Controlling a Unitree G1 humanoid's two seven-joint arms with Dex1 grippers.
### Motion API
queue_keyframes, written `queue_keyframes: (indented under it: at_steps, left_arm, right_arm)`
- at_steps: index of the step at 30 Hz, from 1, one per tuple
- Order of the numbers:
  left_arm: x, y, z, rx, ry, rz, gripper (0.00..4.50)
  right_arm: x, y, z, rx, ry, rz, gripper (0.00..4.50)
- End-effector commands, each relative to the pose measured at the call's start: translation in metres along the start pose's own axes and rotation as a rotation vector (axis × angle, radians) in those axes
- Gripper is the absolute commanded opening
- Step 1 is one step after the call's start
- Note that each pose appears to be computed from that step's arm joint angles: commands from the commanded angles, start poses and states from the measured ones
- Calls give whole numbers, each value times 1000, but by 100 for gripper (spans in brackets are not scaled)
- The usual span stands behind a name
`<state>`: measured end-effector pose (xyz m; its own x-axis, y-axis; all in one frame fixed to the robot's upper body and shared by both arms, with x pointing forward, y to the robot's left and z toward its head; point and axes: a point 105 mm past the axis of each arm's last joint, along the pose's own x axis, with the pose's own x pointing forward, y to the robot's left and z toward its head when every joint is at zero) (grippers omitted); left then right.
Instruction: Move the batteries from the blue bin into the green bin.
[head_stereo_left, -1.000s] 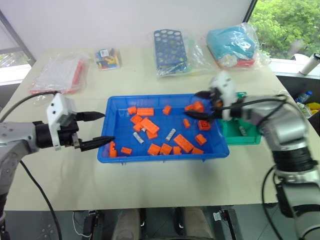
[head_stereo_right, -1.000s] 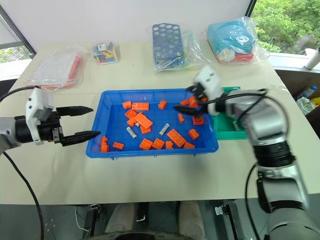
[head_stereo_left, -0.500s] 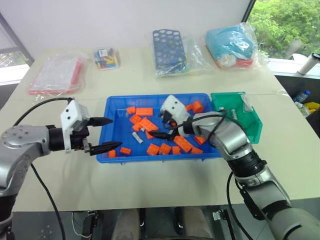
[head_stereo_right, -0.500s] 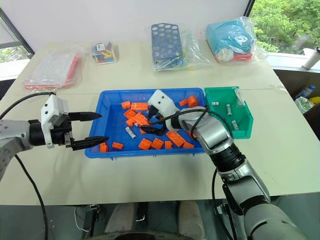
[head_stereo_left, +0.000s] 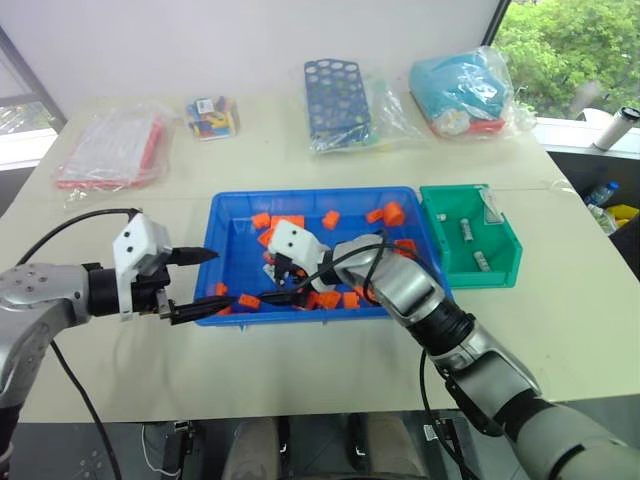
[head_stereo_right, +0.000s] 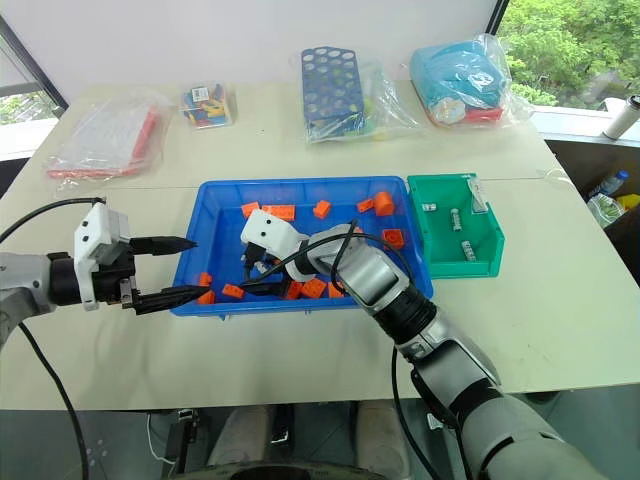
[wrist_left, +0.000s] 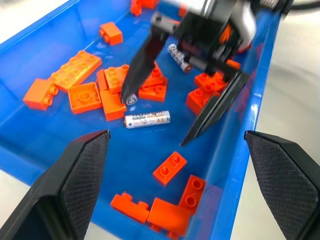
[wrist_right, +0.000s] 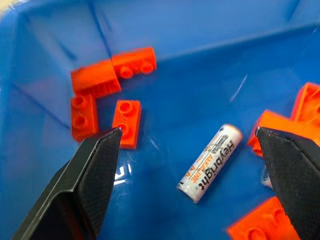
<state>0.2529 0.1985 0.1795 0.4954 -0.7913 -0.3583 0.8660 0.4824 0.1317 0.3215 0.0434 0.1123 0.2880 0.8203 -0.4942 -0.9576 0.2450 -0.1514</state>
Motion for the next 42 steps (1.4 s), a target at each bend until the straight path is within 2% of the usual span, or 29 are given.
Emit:
queue_keyframes:
  at_steps: [1, 7, 8, 11, 17, 18, 27, 30, 33, 42]
  left_arm:
    - [-5, -1, 10, 35, -17, 11, 450]
    - [-5, 0, 13, 43, -24, 14, 450]
    - [-5, 1, 14, 44, -26, 15, 450]
    - [-5, 4, 16, 49, -32, 20, 450]
    - [-3, 9, 20, 56, -46, 22, 450]
    - [-3, 10, 20, 58, -49, 21, 450]
    - [3, 12, 21, 66, -60, 8, 450]
    - [4, 11, 21, 66, -62, 4, 450]
    - [5, 10, 21, 66, -64, -2, 450]
    - [5, 9, 20, 71, -62, -7, 450]
  right_arm:
    - [3, -6, 6, 5, -16, -35, 440]
    - [7, -8, -5, 51, 7, -45, 440]
    - [8, -8, -6, 51, 9, -45, 417]
    - [9, -4, -9, 56, 10, -36, 321]
    - [9, 0, -10, 51, 7, -25, 11]
    - [8, 0, -10, 50, 8, -28, 5]
    - [2, -9, -8, 52, 0, -67, 5]
    - [2, -10, -6, 44, -3, -79, 87]
    - [2, -8, -5, 34, 0, -74, 218]
    - [-1, -4, 7, 49, -36, -66, 218]
